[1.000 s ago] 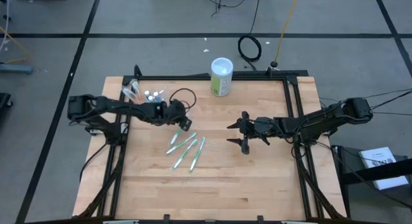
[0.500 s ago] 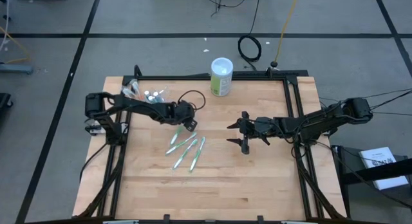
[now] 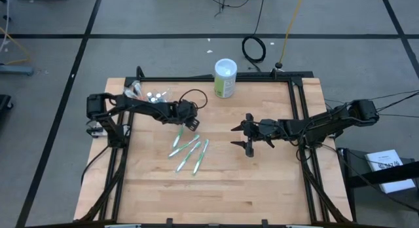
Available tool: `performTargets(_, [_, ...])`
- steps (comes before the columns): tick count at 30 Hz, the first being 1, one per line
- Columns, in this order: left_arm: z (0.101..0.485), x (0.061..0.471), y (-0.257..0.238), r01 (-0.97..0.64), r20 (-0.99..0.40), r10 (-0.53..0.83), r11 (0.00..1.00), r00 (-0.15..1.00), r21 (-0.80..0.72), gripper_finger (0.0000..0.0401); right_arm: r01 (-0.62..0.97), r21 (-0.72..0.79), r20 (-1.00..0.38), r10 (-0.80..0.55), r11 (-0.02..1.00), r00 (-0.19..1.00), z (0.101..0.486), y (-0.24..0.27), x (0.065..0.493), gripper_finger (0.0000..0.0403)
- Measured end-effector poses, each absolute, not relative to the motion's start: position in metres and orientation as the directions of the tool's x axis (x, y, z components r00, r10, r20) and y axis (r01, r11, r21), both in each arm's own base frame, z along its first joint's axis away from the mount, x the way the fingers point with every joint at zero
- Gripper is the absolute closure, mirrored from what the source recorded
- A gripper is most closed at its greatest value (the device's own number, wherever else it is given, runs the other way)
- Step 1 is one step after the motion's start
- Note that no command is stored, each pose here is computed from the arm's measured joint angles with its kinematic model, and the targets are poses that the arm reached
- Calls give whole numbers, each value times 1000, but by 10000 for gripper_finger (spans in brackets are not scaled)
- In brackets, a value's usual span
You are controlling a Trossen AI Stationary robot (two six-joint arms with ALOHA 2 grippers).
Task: Pick & Place toothbrushing station
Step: Put the green toothbrush into the right section of the transparent organizer
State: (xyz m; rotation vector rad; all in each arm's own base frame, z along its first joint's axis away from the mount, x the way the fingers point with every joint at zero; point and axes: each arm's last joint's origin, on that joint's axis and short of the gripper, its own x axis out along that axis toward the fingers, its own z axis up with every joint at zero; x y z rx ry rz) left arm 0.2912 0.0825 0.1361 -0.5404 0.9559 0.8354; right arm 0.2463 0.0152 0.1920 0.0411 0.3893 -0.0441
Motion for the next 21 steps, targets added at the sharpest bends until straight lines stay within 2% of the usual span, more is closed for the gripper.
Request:
performTargets(3, [136, 290, 83, -820, -877, 372, 571, 304, -42, 199, 51, 32, -380, -35, 998, 924, 192, 15, 246, 147])
performTargets(8, [135, 290, 83, -809, -891, 321, 582, 321, -81, 271, 51, 32, -380, -35, 998, 924, 192, 15, 246, 147])
performTargets(17, [138, 291, 84, -780, -882, 324, 621, 342, -74, 386, 51, 33, -380, -35, 998, 924, 192, 15, 246, 147])
performTargets(21, [155, 290, 82, -756, -845, 348, 647, 405, -97, 393, 51, 33, -381, -35, 998, 924, 192, 15, 246, 147])
